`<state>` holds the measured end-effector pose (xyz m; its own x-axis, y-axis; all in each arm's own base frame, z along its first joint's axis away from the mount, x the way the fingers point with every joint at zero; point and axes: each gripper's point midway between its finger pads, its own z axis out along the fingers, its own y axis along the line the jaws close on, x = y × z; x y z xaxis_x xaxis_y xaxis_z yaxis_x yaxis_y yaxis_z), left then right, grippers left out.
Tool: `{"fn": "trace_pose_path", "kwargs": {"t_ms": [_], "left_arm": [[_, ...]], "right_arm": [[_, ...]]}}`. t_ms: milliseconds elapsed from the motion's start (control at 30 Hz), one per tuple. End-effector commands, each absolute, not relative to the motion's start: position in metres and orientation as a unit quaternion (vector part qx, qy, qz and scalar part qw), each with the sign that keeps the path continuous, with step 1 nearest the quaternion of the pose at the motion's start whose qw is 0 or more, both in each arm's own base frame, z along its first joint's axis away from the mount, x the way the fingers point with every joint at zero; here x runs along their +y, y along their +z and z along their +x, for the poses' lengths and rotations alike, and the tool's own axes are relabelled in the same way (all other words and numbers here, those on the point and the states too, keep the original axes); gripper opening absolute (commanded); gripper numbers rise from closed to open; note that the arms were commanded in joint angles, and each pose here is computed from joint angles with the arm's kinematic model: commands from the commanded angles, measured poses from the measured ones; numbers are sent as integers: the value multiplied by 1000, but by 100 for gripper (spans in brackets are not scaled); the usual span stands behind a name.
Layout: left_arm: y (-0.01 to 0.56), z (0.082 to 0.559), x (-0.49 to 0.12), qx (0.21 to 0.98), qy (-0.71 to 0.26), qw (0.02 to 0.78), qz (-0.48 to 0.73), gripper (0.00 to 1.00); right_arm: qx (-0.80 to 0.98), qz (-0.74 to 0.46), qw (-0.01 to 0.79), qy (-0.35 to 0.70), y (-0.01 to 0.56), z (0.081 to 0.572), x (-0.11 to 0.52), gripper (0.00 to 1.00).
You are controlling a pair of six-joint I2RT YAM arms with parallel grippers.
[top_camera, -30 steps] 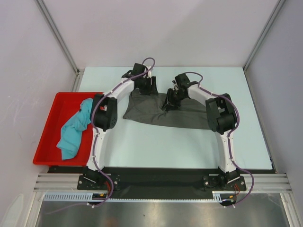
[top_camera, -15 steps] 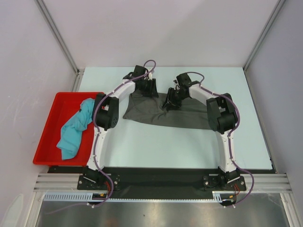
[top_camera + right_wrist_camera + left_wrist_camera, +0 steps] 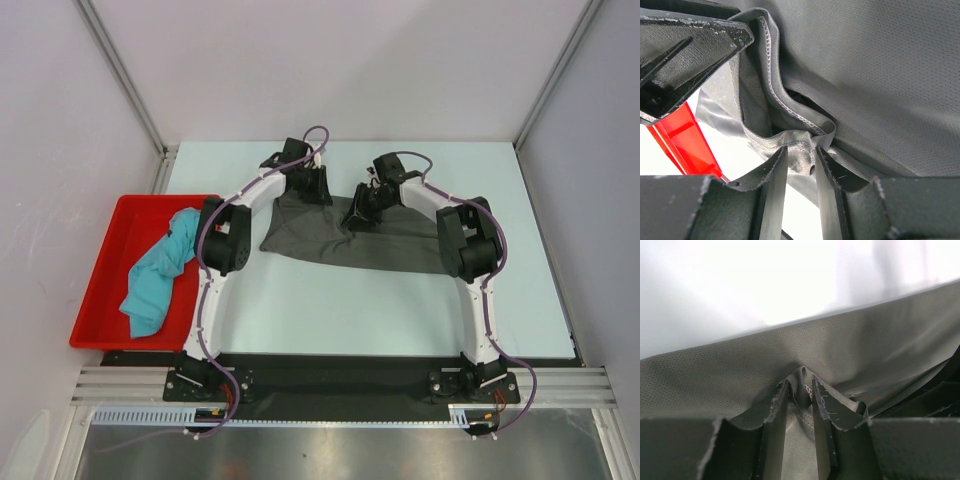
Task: Fold and stack the t-shirts
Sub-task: Fold the tshirt
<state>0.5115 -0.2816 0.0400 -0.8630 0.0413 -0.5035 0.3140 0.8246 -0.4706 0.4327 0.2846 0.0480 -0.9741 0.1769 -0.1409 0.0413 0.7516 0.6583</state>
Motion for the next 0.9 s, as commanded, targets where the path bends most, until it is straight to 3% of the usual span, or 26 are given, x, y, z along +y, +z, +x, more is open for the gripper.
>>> {"fn": "trace_pose_path", "kwargs": {"t_ms": [0, 867], "left_arm": [[65, 525, -283, 912, -288, 275, 93, 31], [70, 525, -282, 913, -285, 276, 98, 27]], "right_arm": [[931, 49, 108, 346, 57, 439, 285, 35], [938, 63, 96, 326, 34, 437, 281, 35]]}}
